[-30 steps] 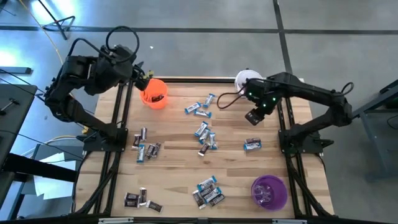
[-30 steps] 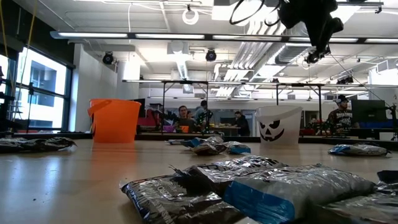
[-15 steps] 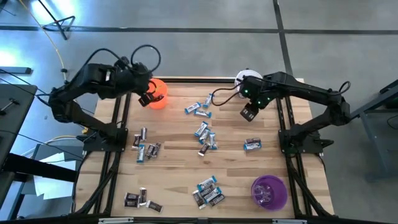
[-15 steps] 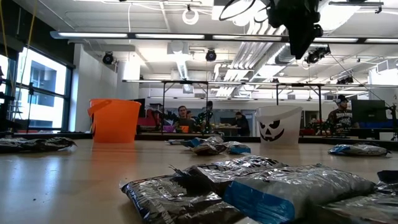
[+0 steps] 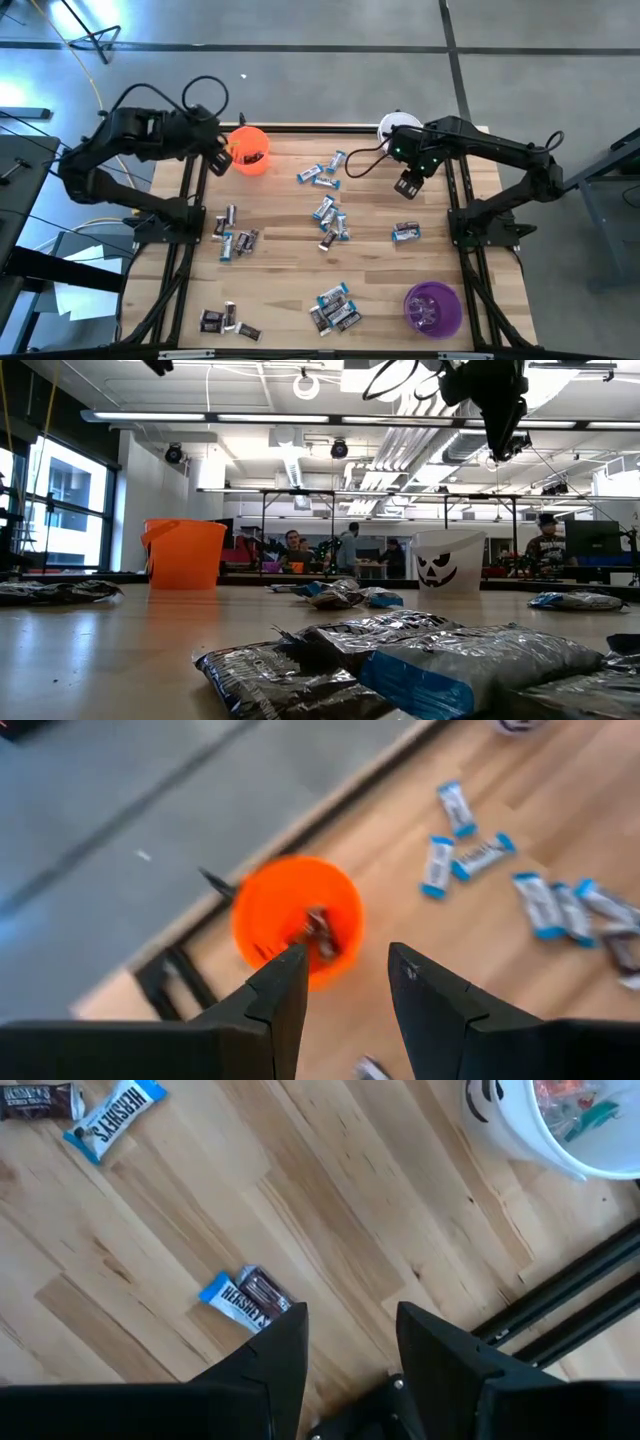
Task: Sort candy
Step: Put the brown chocolate into the orange bucket
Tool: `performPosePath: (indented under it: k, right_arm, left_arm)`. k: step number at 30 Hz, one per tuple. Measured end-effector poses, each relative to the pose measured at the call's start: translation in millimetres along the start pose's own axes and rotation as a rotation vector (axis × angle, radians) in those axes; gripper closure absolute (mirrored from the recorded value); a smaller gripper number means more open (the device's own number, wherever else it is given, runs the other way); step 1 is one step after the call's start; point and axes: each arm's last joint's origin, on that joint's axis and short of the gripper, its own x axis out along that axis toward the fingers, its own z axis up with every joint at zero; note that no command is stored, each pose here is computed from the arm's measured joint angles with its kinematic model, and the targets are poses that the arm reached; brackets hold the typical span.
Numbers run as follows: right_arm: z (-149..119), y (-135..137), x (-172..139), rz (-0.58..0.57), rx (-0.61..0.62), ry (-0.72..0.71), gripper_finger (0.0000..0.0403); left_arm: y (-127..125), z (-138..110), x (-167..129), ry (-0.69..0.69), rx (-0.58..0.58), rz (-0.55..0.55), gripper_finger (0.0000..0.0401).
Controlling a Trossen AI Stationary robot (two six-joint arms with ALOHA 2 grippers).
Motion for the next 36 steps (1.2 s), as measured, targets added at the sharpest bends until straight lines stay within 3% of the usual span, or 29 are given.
performPosePath:
  k: [8,19,33,36]
  right_arm:
    - [0.1,-0.1,0.0,0.001,0.004,0.0,0.0253]
    - [0.4,-1.1,0.0,-0.033,-0.002,-0.012,0.0253]
    - [0.4,-1.0,0.0,-0.03,0.005,-0.011,0.0253]
    - [0.4,-1.0,0.0,-0.029,0.005,-0.011,0.0253]
  left_arm:
    - [-3.0,-35.2,22.5,0.196,-0.099,-0.106,0.0272]
    - [-12.8,-88.7,74.9,0.456,-0.119,-0.011,0.0272]
    - [-31.0,-137.4,140.1,0.528,-0.061,0.022,0.0272]
    - [-33.3,-149.4,152.4,0.545,-0.094,0.028,0.0272]
